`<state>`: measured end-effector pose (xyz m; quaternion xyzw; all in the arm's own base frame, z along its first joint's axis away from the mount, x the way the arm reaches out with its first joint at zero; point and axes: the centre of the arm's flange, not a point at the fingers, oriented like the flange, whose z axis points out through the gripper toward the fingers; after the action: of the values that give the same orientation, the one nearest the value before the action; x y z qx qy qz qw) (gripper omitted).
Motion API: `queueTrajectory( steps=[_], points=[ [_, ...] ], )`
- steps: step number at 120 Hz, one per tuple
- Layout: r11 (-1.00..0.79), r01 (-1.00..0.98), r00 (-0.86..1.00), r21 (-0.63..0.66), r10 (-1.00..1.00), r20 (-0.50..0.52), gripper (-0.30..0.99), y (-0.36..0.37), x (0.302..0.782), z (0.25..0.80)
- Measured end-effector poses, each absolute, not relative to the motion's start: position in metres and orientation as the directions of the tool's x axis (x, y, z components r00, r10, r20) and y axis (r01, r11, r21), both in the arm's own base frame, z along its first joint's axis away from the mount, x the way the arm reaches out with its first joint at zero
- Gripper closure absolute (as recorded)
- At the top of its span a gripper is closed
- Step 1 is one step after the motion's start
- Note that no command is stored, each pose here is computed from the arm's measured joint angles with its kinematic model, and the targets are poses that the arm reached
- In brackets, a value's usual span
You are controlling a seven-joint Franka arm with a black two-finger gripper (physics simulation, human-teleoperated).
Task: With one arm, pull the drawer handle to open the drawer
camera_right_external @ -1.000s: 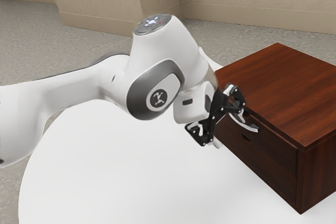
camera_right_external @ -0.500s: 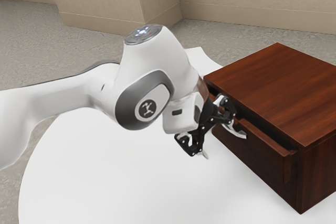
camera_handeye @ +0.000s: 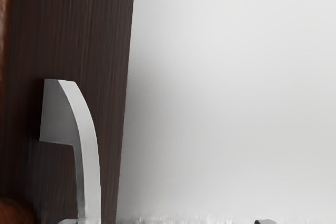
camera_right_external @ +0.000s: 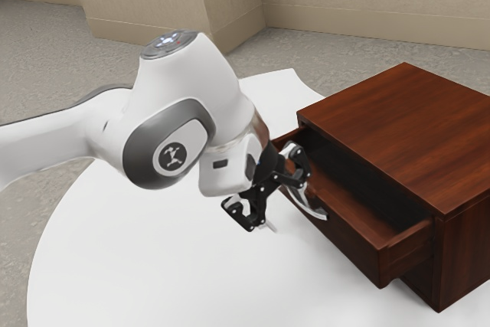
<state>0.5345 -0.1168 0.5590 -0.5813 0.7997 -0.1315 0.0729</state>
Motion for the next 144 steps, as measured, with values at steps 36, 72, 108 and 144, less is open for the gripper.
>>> queueTrajectory(
  steps=[36,72,108,144],
  points=[
    [0.275,-0.914,-0.299,-0.297,-0.954,0.036,0.23,-0.102,0.502,0.563],
    [0.273,-0.915,-0.298,-0.298,-0.954,0.041,0.21,-0.093,0.461,0.561],
    [0.257,-0.916,-0.285,-0.309,-0.957,0.049,0.11,-0.079,0.433,0.561],
    [0.237,-0.868,-0.285,-0.436,-0.957,0.047,0.09,-0.069,0.407,0.628]
  ],
)
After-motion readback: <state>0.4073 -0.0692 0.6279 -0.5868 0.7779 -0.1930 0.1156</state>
